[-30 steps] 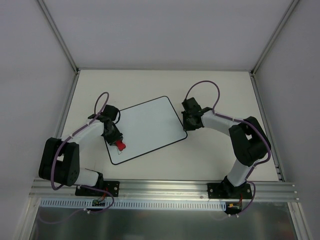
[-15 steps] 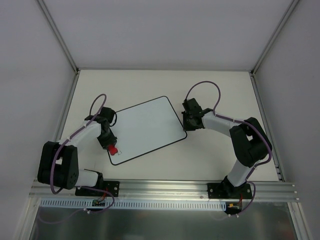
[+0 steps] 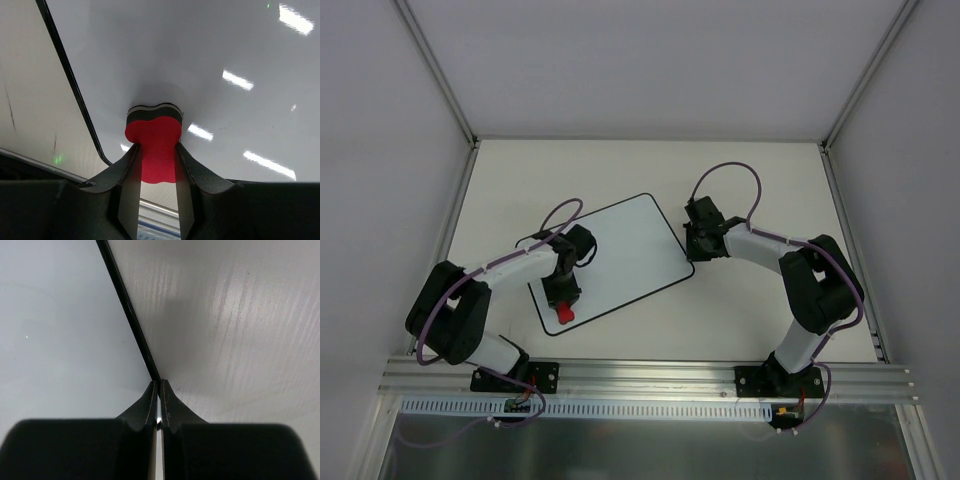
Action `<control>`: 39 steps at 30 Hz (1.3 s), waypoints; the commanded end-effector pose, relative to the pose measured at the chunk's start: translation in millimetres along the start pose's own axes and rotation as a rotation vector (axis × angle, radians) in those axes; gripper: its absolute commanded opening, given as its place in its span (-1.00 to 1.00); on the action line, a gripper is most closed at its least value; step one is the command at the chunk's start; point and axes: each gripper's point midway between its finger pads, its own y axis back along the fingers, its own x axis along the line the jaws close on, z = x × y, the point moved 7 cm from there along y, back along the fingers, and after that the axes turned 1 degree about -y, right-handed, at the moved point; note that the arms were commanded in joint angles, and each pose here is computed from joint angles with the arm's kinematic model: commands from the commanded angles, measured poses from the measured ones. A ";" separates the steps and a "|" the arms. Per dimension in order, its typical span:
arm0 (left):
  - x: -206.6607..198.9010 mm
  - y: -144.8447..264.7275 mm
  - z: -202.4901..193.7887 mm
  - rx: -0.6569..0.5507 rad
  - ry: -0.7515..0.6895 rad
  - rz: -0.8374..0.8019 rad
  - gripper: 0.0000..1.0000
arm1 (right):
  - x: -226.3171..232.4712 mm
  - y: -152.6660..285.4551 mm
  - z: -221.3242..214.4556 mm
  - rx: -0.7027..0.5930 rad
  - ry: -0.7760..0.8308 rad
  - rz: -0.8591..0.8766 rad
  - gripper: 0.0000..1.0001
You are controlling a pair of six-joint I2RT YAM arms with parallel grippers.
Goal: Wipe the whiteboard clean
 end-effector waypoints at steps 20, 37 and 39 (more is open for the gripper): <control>42.8 -19.9 14.4 0.036 0.272 -0.120 -1.00 | -33.5 -19.7 -82.9 0.339 0.051 -0.142 -0.99; -31.1 6.3 48.1 -0.010 0.104 -0.172 -1.00 | -32.2 -20.9 -82.8 0.338 0.045 -0.133 -0.99; -52.5 6.2 52.6 0.002 0.056 -0.181 -1.00 | -33.1 -20.2 -82.8 0.334 0.047 -0.138 -0.99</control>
